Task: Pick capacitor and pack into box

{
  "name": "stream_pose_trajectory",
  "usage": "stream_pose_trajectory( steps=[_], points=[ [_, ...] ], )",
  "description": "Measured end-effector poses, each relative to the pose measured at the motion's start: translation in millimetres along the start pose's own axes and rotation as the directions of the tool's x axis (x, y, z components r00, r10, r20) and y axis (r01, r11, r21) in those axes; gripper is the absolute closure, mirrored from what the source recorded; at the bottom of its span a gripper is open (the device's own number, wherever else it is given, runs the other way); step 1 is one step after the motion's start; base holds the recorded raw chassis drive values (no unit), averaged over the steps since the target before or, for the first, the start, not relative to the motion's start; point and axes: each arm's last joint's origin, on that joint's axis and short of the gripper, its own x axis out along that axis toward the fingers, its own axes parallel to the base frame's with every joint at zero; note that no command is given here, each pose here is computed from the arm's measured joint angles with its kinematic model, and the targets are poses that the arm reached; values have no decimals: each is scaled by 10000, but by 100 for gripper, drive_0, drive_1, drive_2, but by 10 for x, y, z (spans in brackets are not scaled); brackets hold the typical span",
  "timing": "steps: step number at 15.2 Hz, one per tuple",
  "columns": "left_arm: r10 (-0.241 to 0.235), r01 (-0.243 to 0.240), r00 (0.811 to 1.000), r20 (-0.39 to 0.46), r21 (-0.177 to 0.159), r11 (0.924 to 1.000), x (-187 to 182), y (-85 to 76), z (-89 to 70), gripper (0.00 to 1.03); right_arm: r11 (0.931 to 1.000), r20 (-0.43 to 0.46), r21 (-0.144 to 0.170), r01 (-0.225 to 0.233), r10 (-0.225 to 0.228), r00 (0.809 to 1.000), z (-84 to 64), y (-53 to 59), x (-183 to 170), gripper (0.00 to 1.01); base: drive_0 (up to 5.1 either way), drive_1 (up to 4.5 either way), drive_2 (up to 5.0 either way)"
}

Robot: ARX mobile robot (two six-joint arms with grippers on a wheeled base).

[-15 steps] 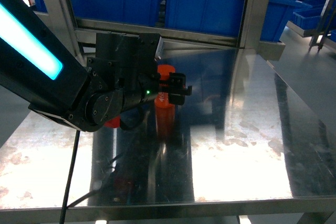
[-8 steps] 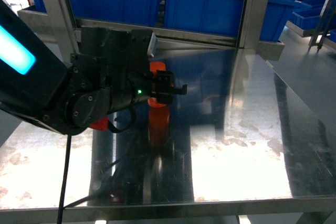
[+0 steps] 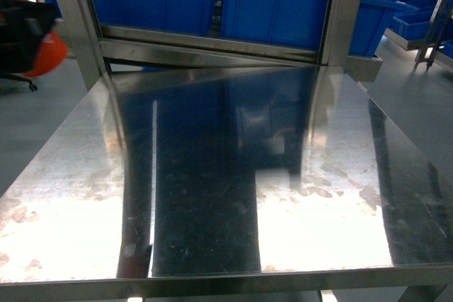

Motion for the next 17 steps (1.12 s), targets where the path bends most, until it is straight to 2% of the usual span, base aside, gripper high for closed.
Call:
stream_pose_trajectory(
  steps=[2,3,5,6,7,8,9,12,17],
  points=[
    [-38,36,9985,540,43,10000,-278,48,174,59,10000,0,0,0,0,10000,0,0,0,3,0,0,0],
    [-120,113,9971,753,89,9999,-282,38,214,59,10000,15,0,0,0,10000,1,0,0,3,0,0,0],
    [-116,115,9991,411,22,9999,-263,45,157,59,10000,0,0,0,0,10000,0,0,0,3,0,0,0],
    [953,-948,9951,-243,236,9952,-302,17,130,59,10000,0,0,0,0,10000,0,0,0,3,0,0,0],
    [1706,-1689,9849,-288,523,9842,-418,21,95,59,10000,-8,0,4,-4,10000,-1,0,0,3,0,0,0],
    [2003,-1981,9794,-250,725,9775,-564,92,59,59,10000,-4,0,0,0,10000,0,0,0,3,0,0,0],
    [2322,-2299,9724,-214,781,9701,-675,122,25,59,10000,0,0,4,-4,10000,0,0,0,3,0,0,0],
    [2175,-2143,9755,-321,808,9734,-933,59,-89,59,10000,-4,0,4,-4,10000,0,0,0,3,0,0,0],
    [2179,-2147,9755,-321,808,9733,-1230,3,-179,59,10000,0,0,0,0,10000,0,0,0,3,0,0,0]
  ],
)
